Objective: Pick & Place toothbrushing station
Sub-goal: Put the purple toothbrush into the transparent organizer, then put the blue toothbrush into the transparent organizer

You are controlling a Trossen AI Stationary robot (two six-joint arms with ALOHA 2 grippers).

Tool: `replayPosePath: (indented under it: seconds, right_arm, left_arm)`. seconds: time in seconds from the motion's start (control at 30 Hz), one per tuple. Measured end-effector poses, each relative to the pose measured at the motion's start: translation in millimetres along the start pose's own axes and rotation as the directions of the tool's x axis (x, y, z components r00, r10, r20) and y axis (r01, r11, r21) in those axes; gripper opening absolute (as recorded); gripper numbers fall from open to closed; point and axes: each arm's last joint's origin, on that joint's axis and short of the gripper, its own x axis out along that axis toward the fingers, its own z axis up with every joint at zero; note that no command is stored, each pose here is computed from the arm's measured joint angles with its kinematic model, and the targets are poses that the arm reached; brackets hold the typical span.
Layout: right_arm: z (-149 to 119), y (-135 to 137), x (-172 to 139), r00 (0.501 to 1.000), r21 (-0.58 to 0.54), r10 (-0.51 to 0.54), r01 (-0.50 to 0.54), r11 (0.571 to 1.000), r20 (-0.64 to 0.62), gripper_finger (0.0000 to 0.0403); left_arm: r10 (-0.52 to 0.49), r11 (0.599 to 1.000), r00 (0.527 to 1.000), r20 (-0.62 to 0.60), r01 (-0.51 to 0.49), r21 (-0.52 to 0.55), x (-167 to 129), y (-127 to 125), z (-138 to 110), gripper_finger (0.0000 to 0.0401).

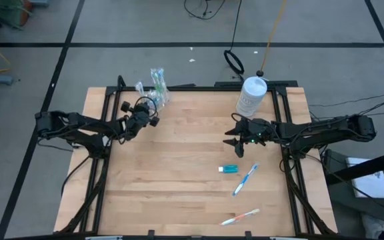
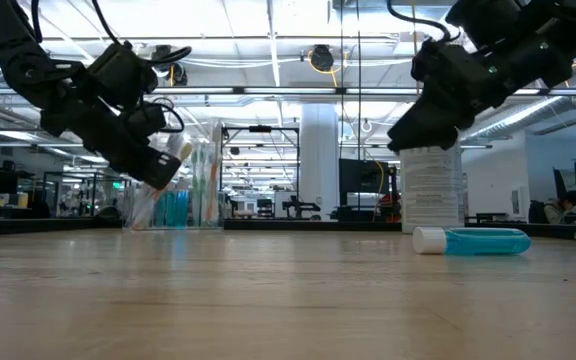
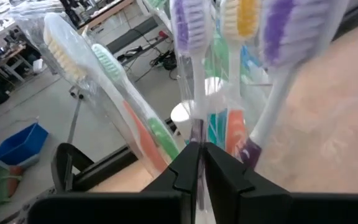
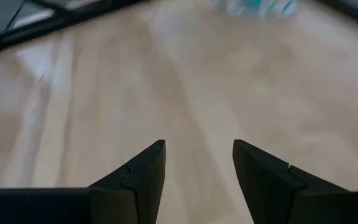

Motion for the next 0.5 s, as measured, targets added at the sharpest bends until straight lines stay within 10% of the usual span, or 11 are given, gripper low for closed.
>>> replayPosePath:
  seconds: [0.5]
  right_arm:
    - [7.1, 3.7, -0.4, 0.996, 0.073, 0.067, -0.072, 0.995, 0.066, 0.0183]
  left_arm:
    - [-0.030, 1.000, 0.999, -0.027, 0.030, -0.002, -9.7, 2.4, 4.0, 0.0206]
